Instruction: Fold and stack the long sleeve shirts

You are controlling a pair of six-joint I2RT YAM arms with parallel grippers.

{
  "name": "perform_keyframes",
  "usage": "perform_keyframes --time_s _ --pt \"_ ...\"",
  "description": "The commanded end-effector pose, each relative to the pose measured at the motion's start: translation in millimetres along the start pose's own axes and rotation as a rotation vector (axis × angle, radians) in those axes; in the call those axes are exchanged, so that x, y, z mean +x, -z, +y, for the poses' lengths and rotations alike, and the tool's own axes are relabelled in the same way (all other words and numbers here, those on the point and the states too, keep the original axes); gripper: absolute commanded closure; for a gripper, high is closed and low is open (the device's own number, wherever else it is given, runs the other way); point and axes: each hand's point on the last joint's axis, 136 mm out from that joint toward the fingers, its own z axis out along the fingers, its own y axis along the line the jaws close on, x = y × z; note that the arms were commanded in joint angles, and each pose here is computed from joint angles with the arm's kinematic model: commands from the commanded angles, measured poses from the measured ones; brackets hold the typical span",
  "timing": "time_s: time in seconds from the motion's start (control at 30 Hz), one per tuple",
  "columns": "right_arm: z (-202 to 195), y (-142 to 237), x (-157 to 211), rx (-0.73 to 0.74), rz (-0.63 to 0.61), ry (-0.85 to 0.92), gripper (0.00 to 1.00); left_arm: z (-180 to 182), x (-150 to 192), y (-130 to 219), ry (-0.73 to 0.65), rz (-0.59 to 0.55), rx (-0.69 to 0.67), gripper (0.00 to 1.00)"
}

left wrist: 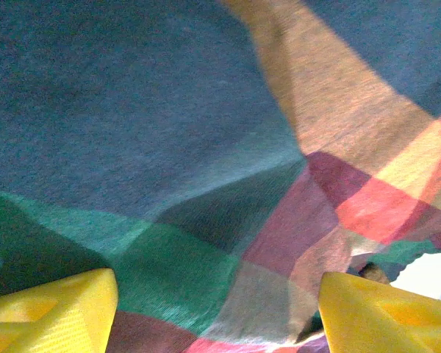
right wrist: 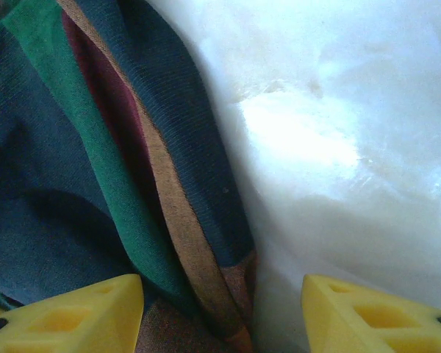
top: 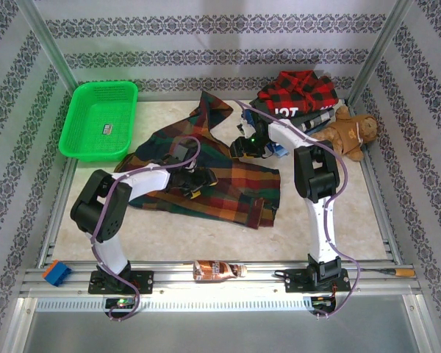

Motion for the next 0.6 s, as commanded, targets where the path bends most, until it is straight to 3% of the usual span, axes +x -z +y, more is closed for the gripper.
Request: perform_keyframes --time_s 0.0,0.3,0.4,0.57 --pt "3.1 -12.3 2.5 -0.045 0.027 0.012 0.42 3.4 9.8 5.6 0.001 0.022 -0.004 0.27" --pt "6.6 -36.9 0.9 -0.055 0.054 -0.001 0.49 27.8 18.3 -7.8 0.027 0.036 -0.04 0.29" --pt "13.6 -41.2 2.8 -0.058 0.06 0.007 0.63 31.5 20.0 -11.0 0.028 0.045 -0.049 0.29" --pt "12.8 -33.7 1.6 -0.016 0.029 0.002 0.94 46.6 25.9 -13.4 0.047 0.055 -0.084 0.3"
